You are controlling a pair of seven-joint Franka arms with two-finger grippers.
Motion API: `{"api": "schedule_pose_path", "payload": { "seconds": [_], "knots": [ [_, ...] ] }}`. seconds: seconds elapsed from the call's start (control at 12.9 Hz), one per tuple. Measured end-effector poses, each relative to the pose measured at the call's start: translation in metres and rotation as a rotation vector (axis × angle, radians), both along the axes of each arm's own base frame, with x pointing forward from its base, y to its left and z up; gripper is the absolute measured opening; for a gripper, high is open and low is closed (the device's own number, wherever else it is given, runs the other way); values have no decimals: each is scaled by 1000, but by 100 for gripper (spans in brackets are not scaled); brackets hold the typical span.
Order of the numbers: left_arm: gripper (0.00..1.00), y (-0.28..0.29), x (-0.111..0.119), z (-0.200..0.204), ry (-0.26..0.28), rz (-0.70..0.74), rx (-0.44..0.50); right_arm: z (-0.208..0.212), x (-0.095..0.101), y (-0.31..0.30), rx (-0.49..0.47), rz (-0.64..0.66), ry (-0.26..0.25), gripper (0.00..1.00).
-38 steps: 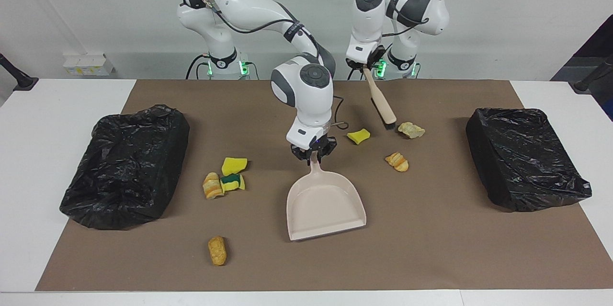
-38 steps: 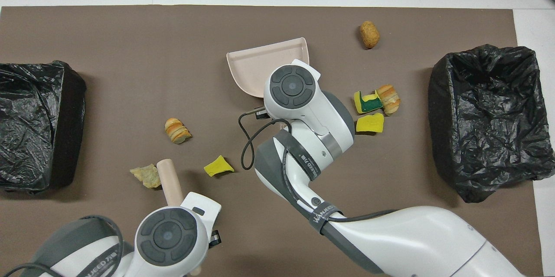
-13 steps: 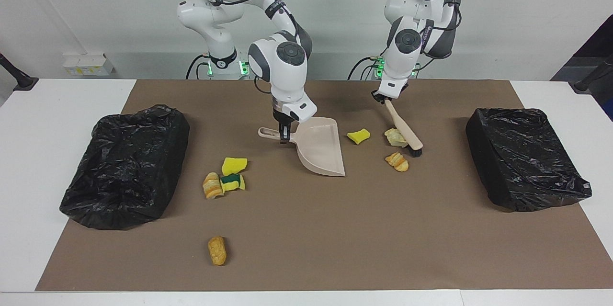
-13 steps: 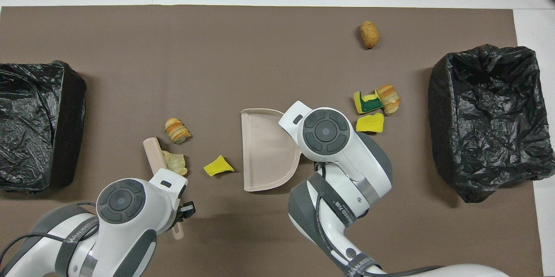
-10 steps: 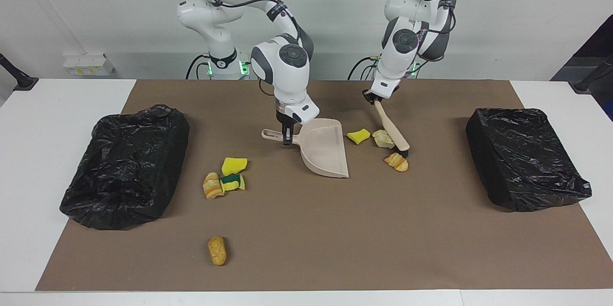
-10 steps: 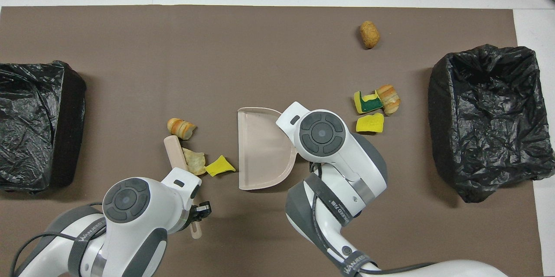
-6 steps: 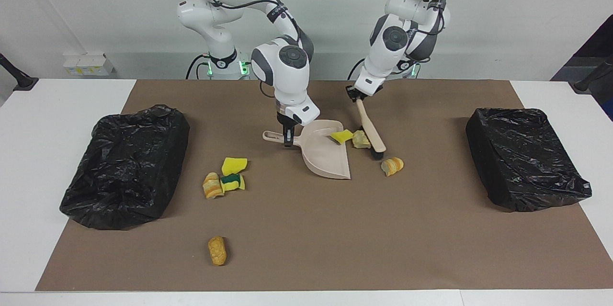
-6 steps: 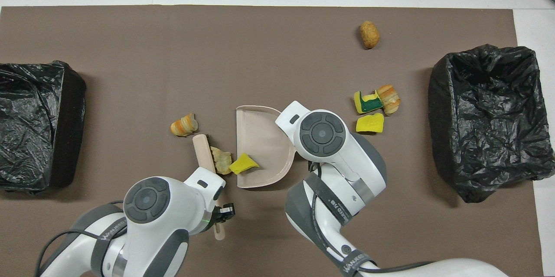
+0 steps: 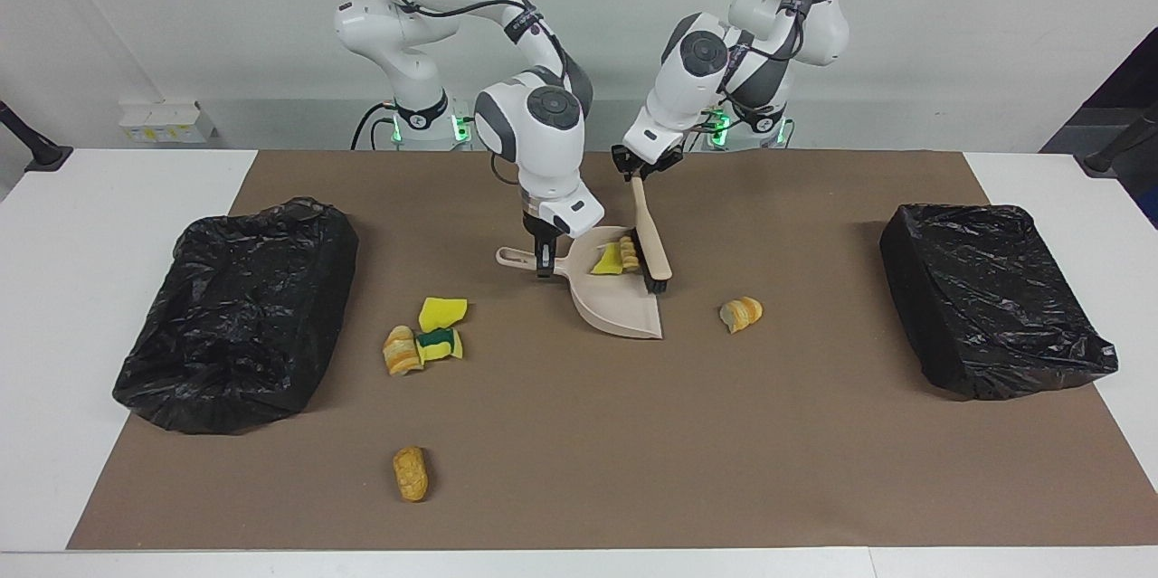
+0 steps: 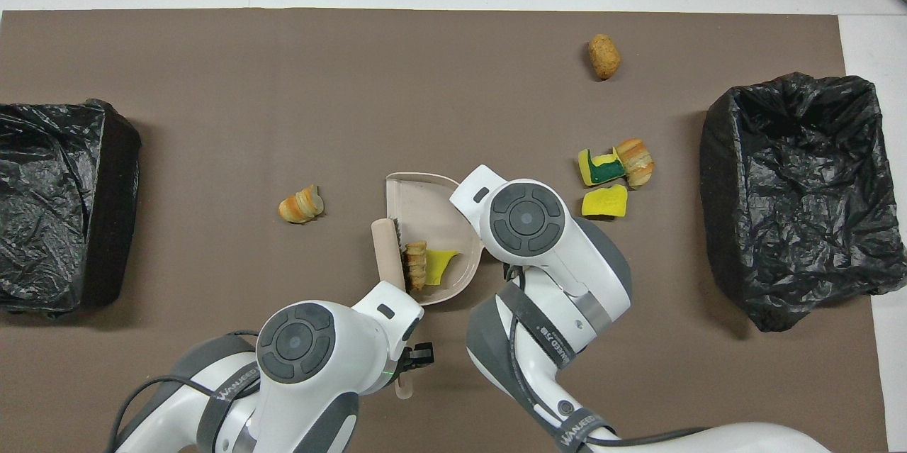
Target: Sweep and dump trash in bin
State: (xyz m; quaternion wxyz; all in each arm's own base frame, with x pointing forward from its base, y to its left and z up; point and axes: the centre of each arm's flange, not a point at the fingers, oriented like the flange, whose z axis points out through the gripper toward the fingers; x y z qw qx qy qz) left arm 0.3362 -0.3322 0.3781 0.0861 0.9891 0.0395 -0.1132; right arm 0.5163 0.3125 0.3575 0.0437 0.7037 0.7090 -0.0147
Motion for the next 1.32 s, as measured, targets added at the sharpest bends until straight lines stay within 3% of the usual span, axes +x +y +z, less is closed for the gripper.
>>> {"api": "schedule_pose_path", "payload": {
  "seconds": [0.31, 0.78, 1.01, 1.32],
  "knots": [
    [28, 7, 19, 16, 10, -6, 29, 0, 0, 0, 0, -10, -1, 32],
    [28, 51, 71, 31, -23, -52, 199, 1, 0, 0, -3, -15, 3, 32],
    [28, 111, 109, 20, -35, -97, 239, 1, 0, 0, -3, -16, 3, 32],
    [28, 196, 150, 15, -26, -171, 199, 1, 0, 1, -4, -18, 3, 32]
  ]
}}
